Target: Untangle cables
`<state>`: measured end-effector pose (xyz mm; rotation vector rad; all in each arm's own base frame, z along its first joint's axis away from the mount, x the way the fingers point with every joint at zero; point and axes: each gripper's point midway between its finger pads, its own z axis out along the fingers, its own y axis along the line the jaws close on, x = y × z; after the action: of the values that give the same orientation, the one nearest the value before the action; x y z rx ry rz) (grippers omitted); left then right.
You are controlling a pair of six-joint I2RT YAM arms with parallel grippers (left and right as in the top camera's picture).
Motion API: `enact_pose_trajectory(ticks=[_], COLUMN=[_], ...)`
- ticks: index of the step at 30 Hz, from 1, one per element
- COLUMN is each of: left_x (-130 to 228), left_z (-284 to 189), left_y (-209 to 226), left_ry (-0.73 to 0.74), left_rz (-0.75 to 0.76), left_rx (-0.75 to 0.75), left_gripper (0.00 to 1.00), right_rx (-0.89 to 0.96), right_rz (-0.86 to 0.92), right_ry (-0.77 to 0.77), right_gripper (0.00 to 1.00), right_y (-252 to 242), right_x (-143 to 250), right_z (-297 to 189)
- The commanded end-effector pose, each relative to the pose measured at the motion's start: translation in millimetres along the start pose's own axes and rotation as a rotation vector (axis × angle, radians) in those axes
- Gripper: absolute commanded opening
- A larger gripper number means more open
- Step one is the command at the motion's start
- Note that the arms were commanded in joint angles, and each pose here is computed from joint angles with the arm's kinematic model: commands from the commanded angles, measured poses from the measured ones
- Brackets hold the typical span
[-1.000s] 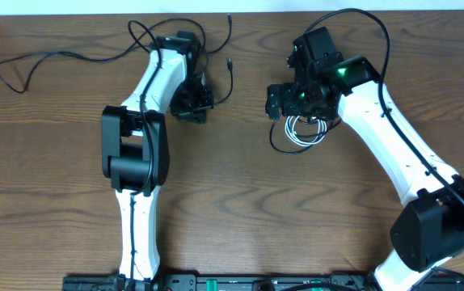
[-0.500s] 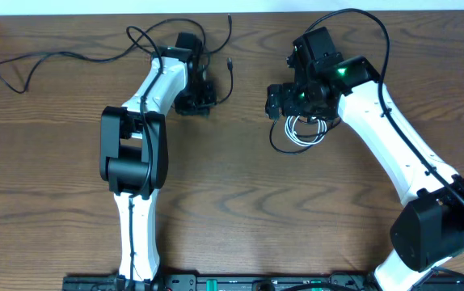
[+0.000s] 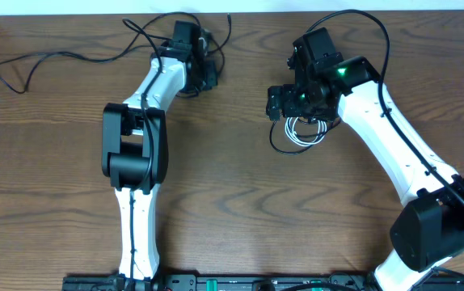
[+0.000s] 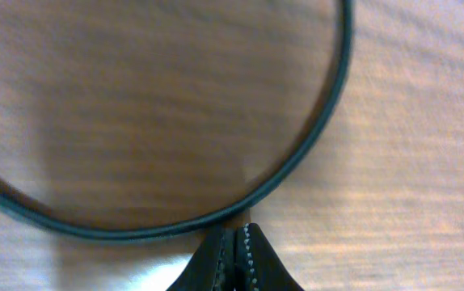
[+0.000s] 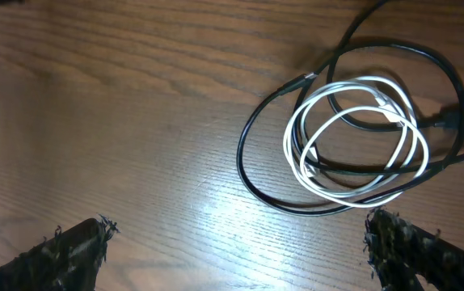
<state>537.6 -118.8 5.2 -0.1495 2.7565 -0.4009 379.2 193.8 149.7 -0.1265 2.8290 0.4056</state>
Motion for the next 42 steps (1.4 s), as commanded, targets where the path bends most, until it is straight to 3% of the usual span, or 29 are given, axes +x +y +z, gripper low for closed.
enact_pose_trajectory(ticks=[1,4,9,12,17,20,22,25,30,34,42], left_x=[-12.1,-48.8,-90.5,-102.6,-116.2,-95.3,-80.3,-54.8,-18.8,-11.8,27.1], left_z=[12.3,-26.2,-105.1,-143.7,-195.8,-205.6,-205.9,-203.8,-189.7,-181.7,-185.1], left_y=[46.4,45.0,33.1,37.8,135.6,226.2,250.1,264.2,232.2,158.4,65.4], left_ry=[-0.004,-0.079,-0.222,-0.288,-0.399,-0.364,-0.314,-0.216,-0.036,0.054,0.233], left_rz=[-0.044,-0.057,-0.054,-0.06,-0.188,-0.317,-0.362,-0.415,-0.477,-0.283,-0.115], left_rx=[-0.091,-0.079,-0.055,-0.068,-0.38,-0.555,-0.567,-0.513,-0.217,0.124,0.192], left_gripper=[0.08,0.15,0.52,0.55,0.59,0.63,0.74,0.76,0.77,0.76,0.77], right_rx=[0.008,0.008,0.006,0.005,0.007,0.011,0.01,0.01,0.134,0.234,0.281], right_rz=[0.001,0.001,-0.001,-0.001,-0.002,0.0,0.0,-0.001,0.017,0.086,0.134], right_ry=[0.013,0.012,0.005,0.005,0.012,0.022,0.022,0.019,-0.032,-0.055,0.013], right_gripper=[0.99,0.99,0.99,0.99,0.99,0.99,0.99,0.99,0.99,0.99,0.99], right_y=[-1.1,-1.1,-0.5,-0.3,-0.1,-0.9,-0.8,-0.7,-22.5,-45.2,-72.3], right_x=[3.2,3.1,1.4,1.4,3.2,5.8,5.7,5.0,-4.2,-7.2,8.0], right_z=[4.1,4.1,4.2,4.2,4.3,4.2,4.3,4.3,3.3,-0.2,0.4])
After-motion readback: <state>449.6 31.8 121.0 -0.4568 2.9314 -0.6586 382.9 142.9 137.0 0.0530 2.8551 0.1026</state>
